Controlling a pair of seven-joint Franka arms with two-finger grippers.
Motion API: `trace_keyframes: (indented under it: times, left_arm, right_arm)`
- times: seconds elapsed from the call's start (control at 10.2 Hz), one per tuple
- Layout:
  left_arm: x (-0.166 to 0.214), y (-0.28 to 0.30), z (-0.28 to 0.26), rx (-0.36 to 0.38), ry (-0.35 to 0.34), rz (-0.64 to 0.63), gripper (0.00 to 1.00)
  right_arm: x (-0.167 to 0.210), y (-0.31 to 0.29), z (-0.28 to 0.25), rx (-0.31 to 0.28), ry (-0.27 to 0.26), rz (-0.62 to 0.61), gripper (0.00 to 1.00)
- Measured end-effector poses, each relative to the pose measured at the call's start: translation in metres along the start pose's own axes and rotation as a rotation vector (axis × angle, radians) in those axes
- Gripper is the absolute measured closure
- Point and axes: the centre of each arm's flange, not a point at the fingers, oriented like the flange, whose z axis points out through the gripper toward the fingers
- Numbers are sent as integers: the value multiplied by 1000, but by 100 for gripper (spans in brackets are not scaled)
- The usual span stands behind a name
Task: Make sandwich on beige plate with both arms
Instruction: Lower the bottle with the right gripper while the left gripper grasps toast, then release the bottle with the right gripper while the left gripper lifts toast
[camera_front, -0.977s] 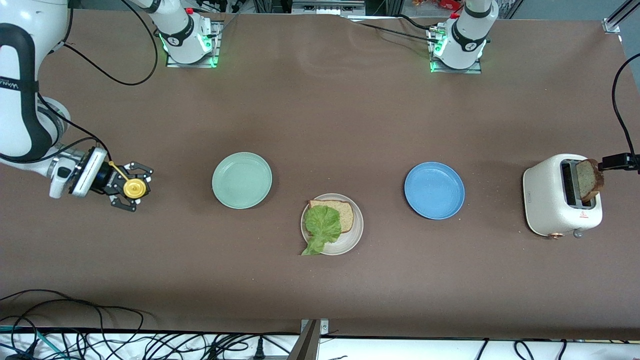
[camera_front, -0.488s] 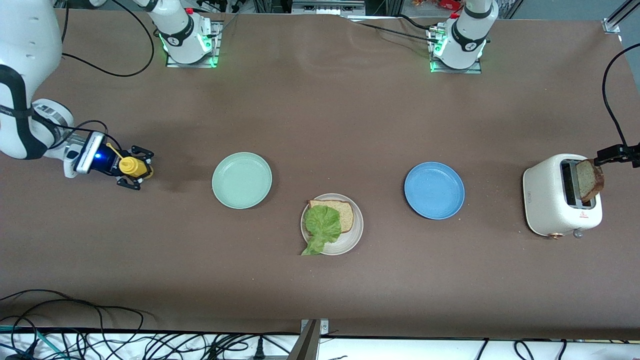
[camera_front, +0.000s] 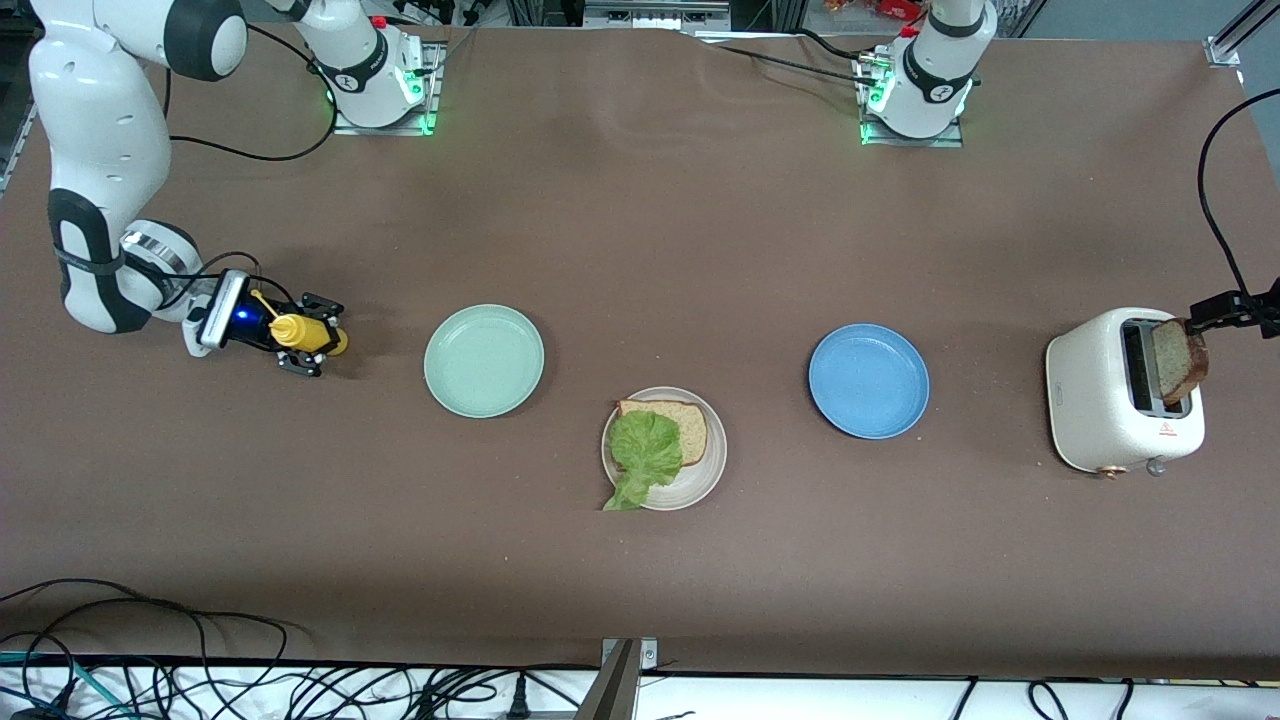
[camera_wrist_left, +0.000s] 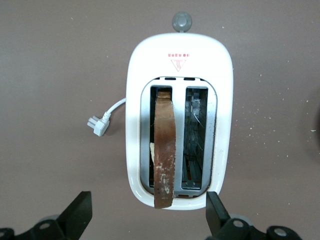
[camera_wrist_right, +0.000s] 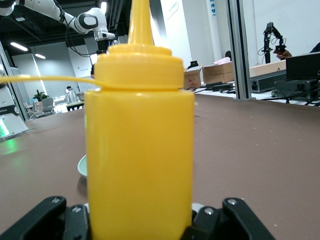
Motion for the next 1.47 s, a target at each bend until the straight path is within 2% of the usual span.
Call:
trace_keyframes:
  times: [0.2, 0.39, 0.49, 0.59, 0.68, 0.98, 1.07, 1.27, 1.47]
  left_arm:
    - [0, 3, 10, -5, -14, -3, 0]
    - [5, 4, 26, -5, -24, 0, 0]
    - [11, 4, 40, 0, -23, 1, 1]
    - [15, 4, 57, -1, -38, 4, 14]
    - [17, 5, 71, -5, -55, 7, 31]
    - [20, 7, 70, -5, -65, 15, 76]
    - [21, 7, 68, -2, -64, 17, 86]
    - [23, 7, 60, 12, -80, 31, 87]
    - [30, 14, 37, 63, -123, 78, 91]
  right_arm:
    - [-2, -1, 4, 4, 4, 4, 95]
    - [-1, 2, 4, -20, 17, -2, 74]
    - [-2, 3, 4, -29, 23, -3, 58]
    - [-2, 3, 3, -30, 26, -1, 42]
    - [-3, 3, 1, -33, 29, 1, 31]
    - [-15, -6, -28, -27, 21, 36, 25]
    - [-21, -12, -43, -16, 8, 54, 23]
    - [-28, -23, -75, -4, -16, 84, 22]
    - [-30, -30, -107, 20, -63, 119, 22]
